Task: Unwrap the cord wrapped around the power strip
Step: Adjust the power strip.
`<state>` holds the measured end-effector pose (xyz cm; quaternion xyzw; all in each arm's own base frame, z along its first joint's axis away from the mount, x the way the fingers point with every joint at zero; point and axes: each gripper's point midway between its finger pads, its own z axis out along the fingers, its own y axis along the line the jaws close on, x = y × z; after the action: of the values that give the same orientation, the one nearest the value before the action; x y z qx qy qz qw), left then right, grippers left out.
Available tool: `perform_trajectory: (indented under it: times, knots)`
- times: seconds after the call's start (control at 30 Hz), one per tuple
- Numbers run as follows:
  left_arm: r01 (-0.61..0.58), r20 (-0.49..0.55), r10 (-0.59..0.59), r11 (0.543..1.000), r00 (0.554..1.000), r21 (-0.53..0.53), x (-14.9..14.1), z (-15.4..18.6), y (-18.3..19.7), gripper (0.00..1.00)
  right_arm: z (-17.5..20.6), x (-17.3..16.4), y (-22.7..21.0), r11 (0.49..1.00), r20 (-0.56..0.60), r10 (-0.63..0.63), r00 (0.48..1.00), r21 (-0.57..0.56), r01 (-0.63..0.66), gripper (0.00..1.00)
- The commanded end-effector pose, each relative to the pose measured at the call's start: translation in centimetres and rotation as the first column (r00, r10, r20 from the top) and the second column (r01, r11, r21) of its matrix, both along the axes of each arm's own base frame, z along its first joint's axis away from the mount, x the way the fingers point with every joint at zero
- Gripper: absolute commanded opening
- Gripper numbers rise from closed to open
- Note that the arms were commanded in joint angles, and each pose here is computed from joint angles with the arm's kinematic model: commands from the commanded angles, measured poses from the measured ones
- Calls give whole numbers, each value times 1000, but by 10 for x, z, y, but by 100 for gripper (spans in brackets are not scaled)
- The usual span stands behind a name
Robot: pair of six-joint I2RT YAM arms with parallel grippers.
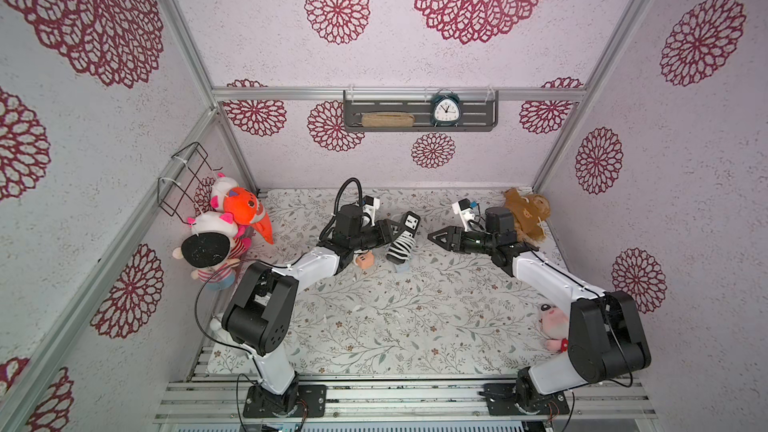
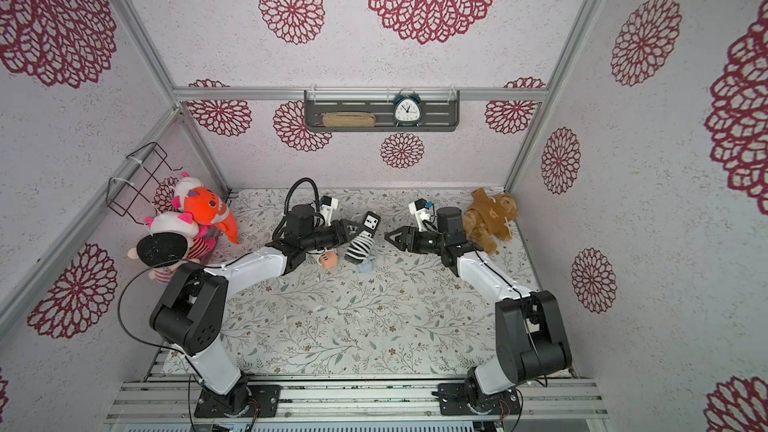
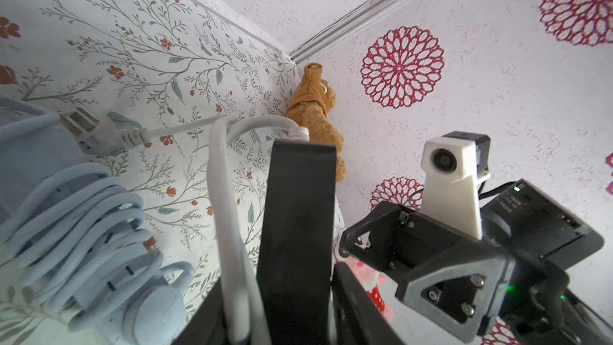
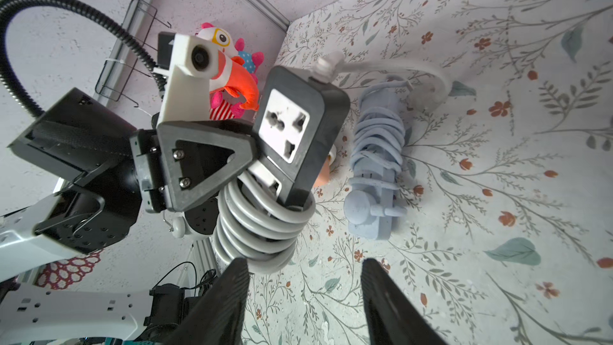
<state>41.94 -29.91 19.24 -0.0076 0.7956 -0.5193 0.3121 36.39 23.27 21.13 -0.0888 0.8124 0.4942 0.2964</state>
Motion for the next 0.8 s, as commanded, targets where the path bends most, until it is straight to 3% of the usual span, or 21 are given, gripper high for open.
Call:
perform_trajectory:
  times: [0.0, 0.13, 0.27, 0.43, 0.6, 0.77]
  knots:
    - [-22, 116, 43, 984, 992, -179, 8, 57, -6, 0, 36, 7, 12, 993, 98, 21, 995, 111, -32, 66]
    - [-75, 112, 98, 978, 989, -194, 12, 58, -2, 0, 37, 6, 23, 988, 96, 40, 995, 142, -54, 83]
    - [-134, 102, 165, 956, 981, -260, 17, 63, 4, 0, 27, 1, 35, 988, 75, 72, 995, 129, -81, 90]
    - [-149, 80, 193, 913, 978, -381, 23, 71, -3, 0, 21, -4, 47, 986, 68, 102, 992, 129, -110, 91]
    - [-159, 63, 206, 887, 976, -434, 27, 72, -10, 0, 20, -6, 59, 982, 68, 127, 989, 133, -136, 92]
    - [-184, 54, 227, 889, 972, -419, 26, 68, -12, 0, 24, 0, 60, 983, 76, 115, 990, 133, -124, 81]
